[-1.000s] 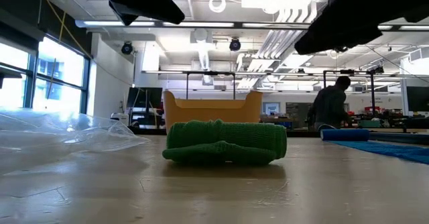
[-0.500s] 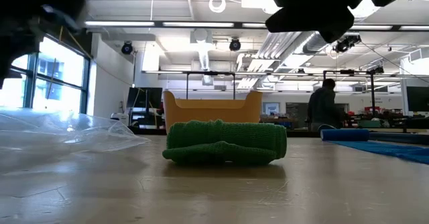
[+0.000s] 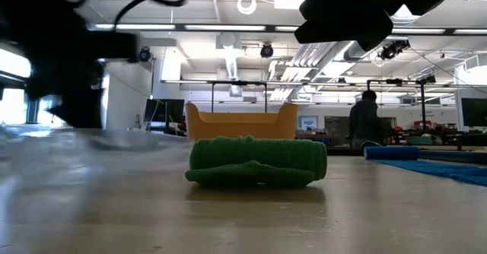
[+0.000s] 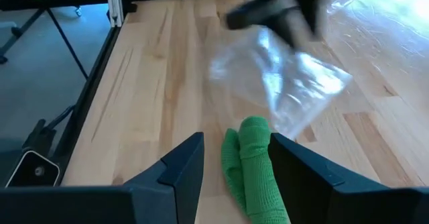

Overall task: Roll bandage
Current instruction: Put the green bandage to the transparent zip bag

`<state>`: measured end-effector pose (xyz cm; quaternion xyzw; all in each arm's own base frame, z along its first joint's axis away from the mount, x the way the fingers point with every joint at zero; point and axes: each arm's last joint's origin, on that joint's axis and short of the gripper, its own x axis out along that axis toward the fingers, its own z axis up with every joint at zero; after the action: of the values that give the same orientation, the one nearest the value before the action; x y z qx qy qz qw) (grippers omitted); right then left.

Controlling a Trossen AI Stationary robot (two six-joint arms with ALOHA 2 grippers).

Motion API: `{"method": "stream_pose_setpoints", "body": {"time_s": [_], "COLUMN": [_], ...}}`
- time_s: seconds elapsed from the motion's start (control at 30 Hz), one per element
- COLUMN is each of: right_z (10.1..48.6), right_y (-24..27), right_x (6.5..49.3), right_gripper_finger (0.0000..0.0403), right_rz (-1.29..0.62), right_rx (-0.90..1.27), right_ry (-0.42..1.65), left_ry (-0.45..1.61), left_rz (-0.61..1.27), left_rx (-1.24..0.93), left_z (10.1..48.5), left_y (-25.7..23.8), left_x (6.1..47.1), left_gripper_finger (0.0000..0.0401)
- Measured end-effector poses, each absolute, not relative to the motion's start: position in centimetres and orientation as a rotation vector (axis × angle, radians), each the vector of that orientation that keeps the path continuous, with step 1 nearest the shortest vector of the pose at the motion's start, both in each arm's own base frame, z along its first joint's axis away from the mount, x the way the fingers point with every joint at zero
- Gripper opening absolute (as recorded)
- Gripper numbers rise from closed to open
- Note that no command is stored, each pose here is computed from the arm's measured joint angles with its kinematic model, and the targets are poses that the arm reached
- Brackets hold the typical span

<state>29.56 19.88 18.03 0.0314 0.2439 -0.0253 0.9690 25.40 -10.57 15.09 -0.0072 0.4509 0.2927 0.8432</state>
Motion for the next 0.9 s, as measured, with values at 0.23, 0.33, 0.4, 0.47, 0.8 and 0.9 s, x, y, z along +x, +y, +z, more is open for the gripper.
{"method": "stream_pose_setpoints", "body": {"time_s": [0.23, 0.33, 0.4, 0.47, 0.8, 0.9], "right_z": [17.8, 17.7, 17.7, 17.7, 17.7, 17.7], "right_y": [20.9, 21.2, 21.3, 21.3, 21.3, 21.3], "right_x": [28.6, 28.3, 28.3, 28.3, 28.3, 28.3], "right_gripper_finger": [0.0162, 0.0162, 0.0162, 0.0162, 0.0162, 0.0162], "right_rz": [-0.025, -0.015, -0.014, -0.021, -0.027, -0.027], "right_rx": [0.063, 0.052, 0.051, 0.076, 0.1, 0.102], "right_ry": [0.516, 0.526, 0.528, 0.528, 0.525, 0.524], "left_ry": [0.854, 0.832, 0.827, 0.823, 1.024, 1.149], "left_rz": [0.525, 0.425, 0.364, 0.32, 0.335, 0.318], "left_rx": [0.098, 0.044, -0.011, -0.068, -0.437, -0.487], "left_z": [20.7, 22.4, 22.9, 23.0, 21.3, 20.1], "left_y": [-10.1, -11.9, -13.6, -15.3, -20.8, -21.6], "left_x": [30.0, 30.4, 30.0, 29.2, 23.4, 21.8], "left_gripper_finger": [0.0172, 0.0172, 0.0172, 0.0172, 0.0172, 0.0172]}}
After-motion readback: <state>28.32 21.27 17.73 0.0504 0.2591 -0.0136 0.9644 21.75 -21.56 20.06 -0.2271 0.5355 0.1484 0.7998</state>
